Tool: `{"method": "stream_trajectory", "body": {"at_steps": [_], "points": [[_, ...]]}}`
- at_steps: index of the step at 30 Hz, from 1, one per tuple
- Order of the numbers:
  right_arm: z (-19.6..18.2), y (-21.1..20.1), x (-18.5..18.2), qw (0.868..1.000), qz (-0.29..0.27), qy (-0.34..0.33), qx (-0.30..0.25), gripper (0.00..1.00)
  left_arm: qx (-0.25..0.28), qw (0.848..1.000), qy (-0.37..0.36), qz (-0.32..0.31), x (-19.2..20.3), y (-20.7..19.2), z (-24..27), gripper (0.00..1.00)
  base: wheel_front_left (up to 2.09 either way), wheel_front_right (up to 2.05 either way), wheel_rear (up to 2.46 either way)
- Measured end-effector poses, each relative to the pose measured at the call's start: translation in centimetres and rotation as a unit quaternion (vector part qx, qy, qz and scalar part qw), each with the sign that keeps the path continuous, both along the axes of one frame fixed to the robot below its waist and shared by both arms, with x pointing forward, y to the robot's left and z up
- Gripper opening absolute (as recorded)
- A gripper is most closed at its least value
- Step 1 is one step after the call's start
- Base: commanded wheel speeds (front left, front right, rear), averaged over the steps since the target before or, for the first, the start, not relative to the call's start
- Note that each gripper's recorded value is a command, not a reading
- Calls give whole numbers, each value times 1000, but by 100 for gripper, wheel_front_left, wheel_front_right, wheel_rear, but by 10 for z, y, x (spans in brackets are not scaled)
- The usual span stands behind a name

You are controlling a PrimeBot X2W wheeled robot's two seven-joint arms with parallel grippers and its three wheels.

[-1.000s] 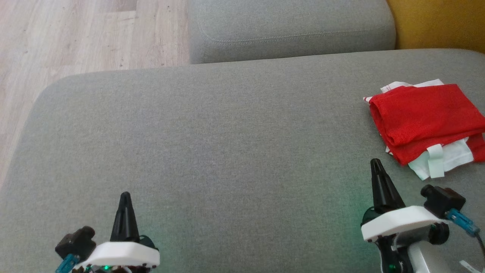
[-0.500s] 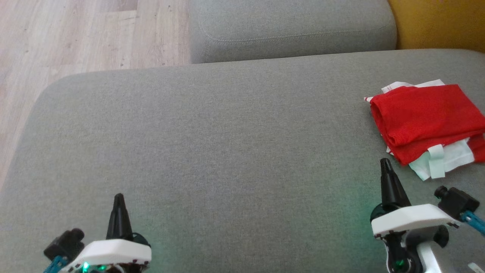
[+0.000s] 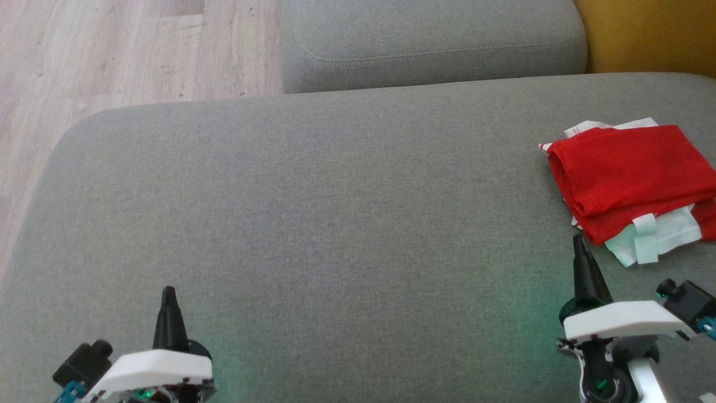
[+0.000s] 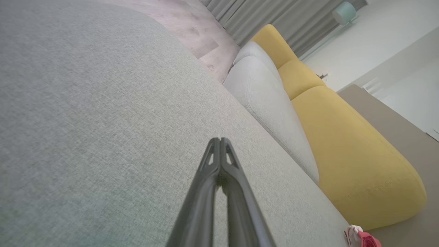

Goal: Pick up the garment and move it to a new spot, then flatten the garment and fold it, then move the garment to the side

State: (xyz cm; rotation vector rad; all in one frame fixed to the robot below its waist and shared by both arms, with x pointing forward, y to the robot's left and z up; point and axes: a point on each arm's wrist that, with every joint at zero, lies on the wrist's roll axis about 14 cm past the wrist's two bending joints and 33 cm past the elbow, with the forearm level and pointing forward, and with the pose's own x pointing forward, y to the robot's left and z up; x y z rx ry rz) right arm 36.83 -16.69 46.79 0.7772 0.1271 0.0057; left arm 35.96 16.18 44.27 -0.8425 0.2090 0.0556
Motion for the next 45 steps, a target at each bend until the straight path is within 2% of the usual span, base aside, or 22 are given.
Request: {"method": "stream_trajectory", "body": {"at_steps": [21, 45], "points": [[-1, -13, 1, 992, -31, 11, 118, 0, -107, 994, -5, 23, 7, 8, 9, 0, 0, 0, 0], [0, -24, 2, 966, -59, 13, 253, 0, -228, 973, -9, 49, 7, 19, 14, 0, 0, 0, 0]]}}
